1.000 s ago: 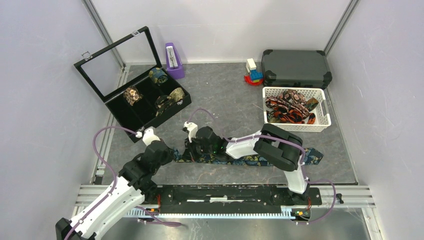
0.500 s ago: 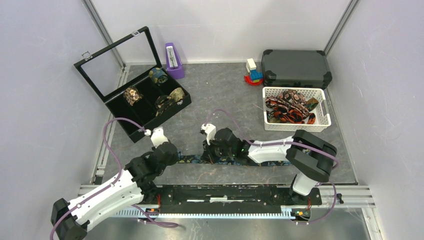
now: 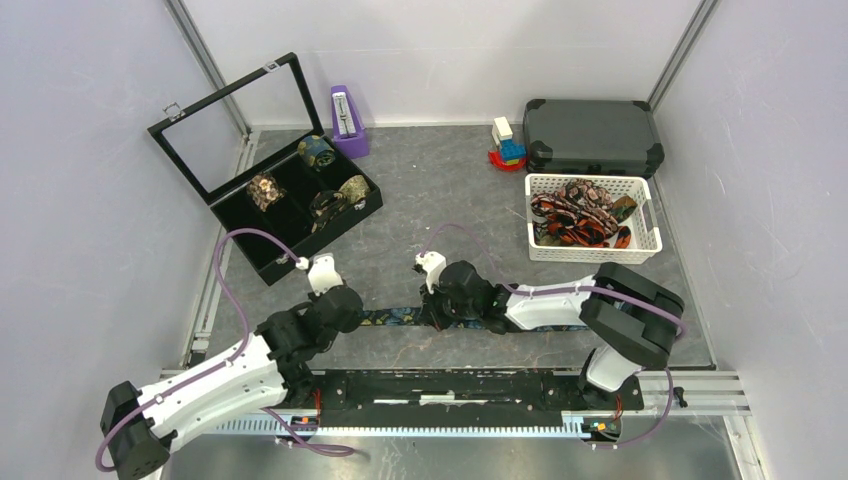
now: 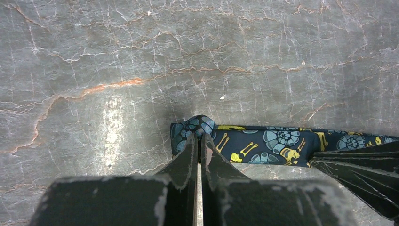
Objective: Roll the ties
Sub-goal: Roll the tie at the center of the board.
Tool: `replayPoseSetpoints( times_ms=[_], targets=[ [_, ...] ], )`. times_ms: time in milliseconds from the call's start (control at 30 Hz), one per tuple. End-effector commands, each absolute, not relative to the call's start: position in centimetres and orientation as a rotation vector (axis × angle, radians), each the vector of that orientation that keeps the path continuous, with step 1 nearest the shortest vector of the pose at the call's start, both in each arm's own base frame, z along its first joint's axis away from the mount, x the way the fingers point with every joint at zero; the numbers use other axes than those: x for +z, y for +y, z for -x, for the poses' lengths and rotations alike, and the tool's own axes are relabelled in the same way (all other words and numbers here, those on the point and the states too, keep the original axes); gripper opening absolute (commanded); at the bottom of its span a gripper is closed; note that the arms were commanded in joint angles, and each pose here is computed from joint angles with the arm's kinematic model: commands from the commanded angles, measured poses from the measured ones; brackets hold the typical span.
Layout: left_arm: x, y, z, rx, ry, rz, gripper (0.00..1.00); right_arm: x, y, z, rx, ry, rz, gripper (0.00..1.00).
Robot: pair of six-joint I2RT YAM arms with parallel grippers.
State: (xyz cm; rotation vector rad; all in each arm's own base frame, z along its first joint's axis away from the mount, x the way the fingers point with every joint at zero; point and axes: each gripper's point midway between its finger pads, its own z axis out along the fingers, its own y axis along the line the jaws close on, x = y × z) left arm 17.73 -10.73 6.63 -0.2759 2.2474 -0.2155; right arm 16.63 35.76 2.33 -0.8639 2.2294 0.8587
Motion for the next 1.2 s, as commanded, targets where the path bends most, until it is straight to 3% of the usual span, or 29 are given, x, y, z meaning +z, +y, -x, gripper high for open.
replayPoseSetpoints(
  times_ms=[0, 200, 667, 1167],
  targets=[
    [8.6, -11.2, -18.8, -0.227, 2.18, 0.301, 0.02, 5.2, 36.0, -17.2, 0.876, 2.155, 0.855, 0.0],
    [8.5, -11.5, -18.8, -0.221, 2.179, 0.29, 0.02, 7.4, 36.0, -17.4, 0.897, 2.109, 0.832, 0.0],
    [8.2, -12.6, -18.8, -0.243, 2.189, 0.257, 0.02, 2.5, 34.9, -18.4, 0.782, 2.203, 0.81, 0.0],
    [7.2, -15.4, -18.5, -0.29, 2.223, 0.233, 0.02, 1.6, 34.4, -17.6, 0.809, 2.226, 0.799, 0.0]
  ],
)
